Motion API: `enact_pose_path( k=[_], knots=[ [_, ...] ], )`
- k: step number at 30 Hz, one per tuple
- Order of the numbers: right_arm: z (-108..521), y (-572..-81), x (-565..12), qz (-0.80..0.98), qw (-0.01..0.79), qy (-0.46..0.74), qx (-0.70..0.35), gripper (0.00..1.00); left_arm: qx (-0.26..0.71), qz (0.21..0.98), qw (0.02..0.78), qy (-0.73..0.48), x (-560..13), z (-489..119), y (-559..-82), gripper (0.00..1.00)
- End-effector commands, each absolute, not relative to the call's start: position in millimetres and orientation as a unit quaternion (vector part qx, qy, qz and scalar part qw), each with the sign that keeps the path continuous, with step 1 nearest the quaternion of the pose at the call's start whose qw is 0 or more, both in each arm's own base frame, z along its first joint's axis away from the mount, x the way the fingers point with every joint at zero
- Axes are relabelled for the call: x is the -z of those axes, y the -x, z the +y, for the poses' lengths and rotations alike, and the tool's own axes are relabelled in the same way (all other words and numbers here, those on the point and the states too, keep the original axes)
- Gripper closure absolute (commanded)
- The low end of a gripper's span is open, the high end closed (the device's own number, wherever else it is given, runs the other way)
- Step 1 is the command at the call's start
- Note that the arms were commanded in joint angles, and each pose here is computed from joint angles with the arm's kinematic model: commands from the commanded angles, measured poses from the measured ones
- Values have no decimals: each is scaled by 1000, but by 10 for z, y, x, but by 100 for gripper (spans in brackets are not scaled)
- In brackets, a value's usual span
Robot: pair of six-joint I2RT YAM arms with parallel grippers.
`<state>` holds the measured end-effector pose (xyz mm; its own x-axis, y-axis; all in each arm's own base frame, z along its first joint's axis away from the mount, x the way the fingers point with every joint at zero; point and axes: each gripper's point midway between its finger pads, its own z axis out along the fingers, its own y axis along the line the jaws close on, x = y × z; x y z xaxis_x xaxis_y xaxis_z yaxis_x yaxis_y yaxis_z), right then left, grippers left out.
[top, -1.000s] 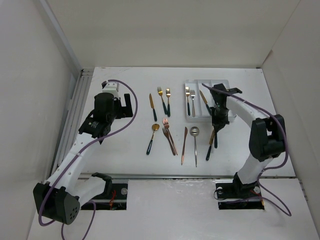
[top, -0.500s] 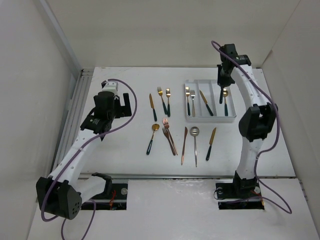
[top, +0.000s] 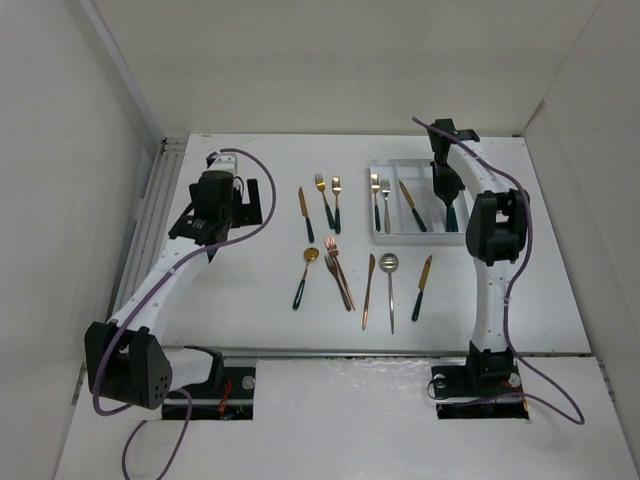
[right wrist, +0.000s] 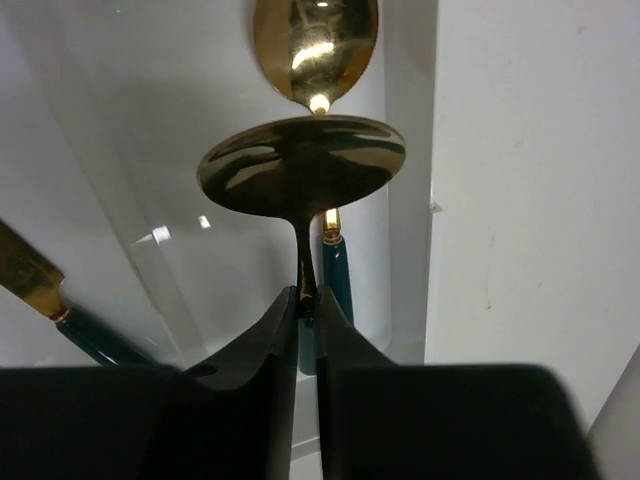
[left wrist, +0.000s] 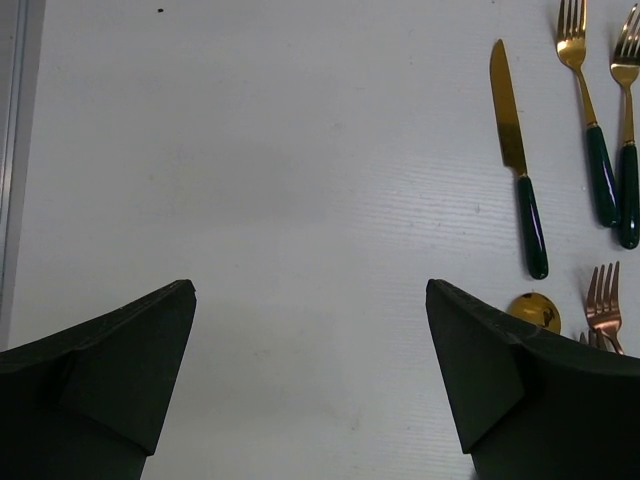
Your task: Sort the eating utensils into containers
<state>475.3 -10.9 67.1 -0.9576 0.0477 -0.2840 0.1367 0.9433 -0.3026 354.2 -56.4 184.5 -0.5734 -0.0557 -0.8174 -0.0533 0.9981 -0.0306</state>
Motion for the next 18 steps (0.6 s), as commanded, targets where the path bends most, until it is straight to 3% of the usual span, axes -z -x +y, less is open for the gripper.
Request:
enact_pose_path(
  k=[1, 4, 5, 11, 14, 16, 18],
  knots=[
    [-47, -4806, -728, 975, 155, -41, 150, 83, -1, 865, 500, 36, -2149, -546, -3687, 0],
    [-45, -4754, -713, 976, 151, -50, 150, 61, -3, 863, 504, 32, -2166, -546, -3701, 0],
    [-59, -4761, -794, 974, 159, -52, 153, 58, -3, 863, 504, 32, -2166, -546, -3701, 0],
    [-43, -4775, -1415, 958, 229, -105, 138, 55, 8, 859, 511, 28, -2190, -564, -3632, 0],
    [112, -4576, -1759, 947, 265, -165, 79, 55, 15, 859, 512, 30, -2166, -577, -3604, 0],
    [242, -4186, -1474, 955, 228, -185, 54, 44, 21, 854, 520, 29, -2224, -581, -3552, 0],
    [407, -3956, -1581, 942, 257, -215, 15, 37, 26, 848, 528, 34, -2270, -578, -3524, 0]
  ],
)
